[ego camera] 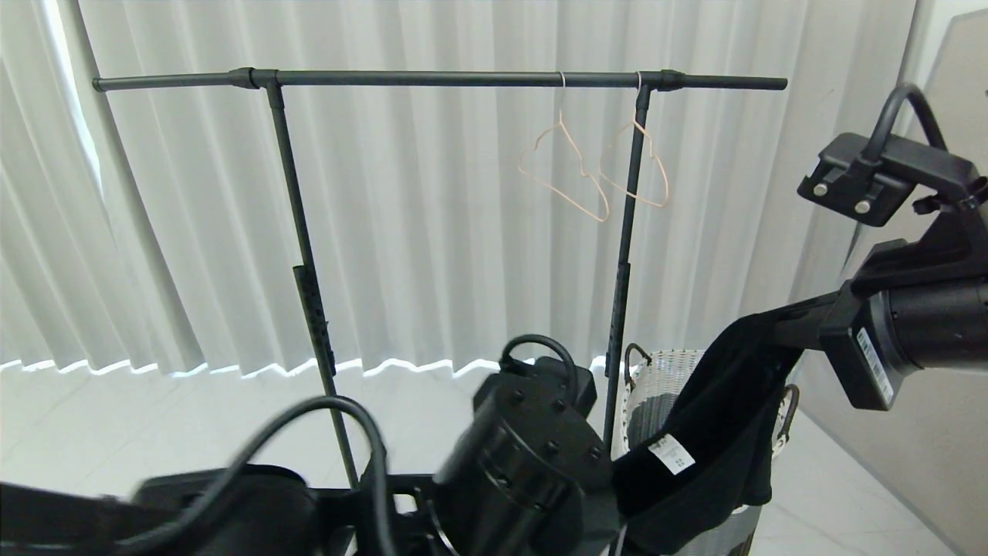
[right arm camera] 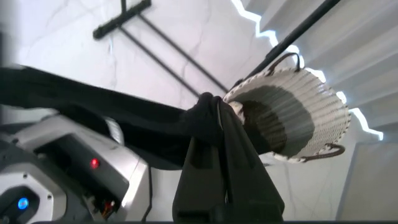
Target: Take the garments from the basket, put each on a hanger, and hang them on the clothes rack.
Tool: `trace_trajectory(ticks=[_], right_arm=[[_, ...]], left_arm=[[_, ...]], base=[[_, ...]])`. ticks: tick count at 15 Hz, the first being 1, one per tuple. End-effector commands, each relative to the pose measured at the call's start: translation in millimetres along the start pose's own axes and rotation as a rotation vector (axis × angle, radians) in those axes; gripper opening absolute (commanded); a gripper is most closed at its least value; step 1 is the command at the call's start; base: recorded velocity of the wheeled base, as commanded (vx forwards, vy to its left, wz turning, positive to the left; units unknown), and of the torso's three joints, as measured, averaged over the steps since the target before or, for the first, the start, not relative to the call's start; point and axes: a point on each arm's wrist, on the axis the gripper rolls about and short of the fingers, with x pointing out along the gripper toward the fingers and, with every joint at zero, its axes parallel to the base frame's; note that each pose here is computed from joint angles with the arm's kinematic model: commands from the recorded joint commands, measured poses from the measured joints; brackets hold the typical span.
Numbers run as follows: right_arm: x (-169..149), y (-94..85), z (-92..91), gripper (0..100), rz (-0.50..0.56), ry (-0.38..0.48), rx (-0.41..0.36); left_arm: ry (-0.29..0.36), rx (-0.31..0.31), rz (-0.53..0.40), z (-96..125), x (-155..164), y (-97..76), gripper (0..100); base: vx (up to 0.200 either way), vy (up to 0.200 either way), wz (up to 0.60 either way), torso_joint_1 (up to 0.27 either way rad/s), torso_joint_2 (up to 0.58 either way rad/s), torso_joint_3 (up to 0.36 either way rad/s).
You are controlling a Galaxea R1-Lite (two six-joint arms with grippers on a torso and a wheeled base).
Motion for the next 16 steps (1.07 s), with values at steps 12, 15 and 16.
trace_trajectory(ticks=[12, 15, 16], right_arm=[[-8.2, -0.1, 28.6, 0, -0.008, -0.187, 0.002], [-6.7, -1.7, 33.8, 0, -0.012, -0.197, 0.006], [-6.9, -3.6, 36.1, 0, -0.02, -0.204, 0.011]], left_arm=[[-0.167, 0.211, 0.275, 88.9, -164.0, 95.8, 0], [-0.191, 0.206, 0.287, 103.4, -159.9, 97.1, 0], [-0.195, 0.206, 0.284, 103.9, -161.0, 96.7, 0]], base=[[0.0, 0.0, 0.0, 0.0, 0.0, 0.0], [0.0, 0.0, 0.0, 0.0, 0.0, 0.0], [0.0, 0.0, 0.0, 0.0, 0.0, 0.0]])
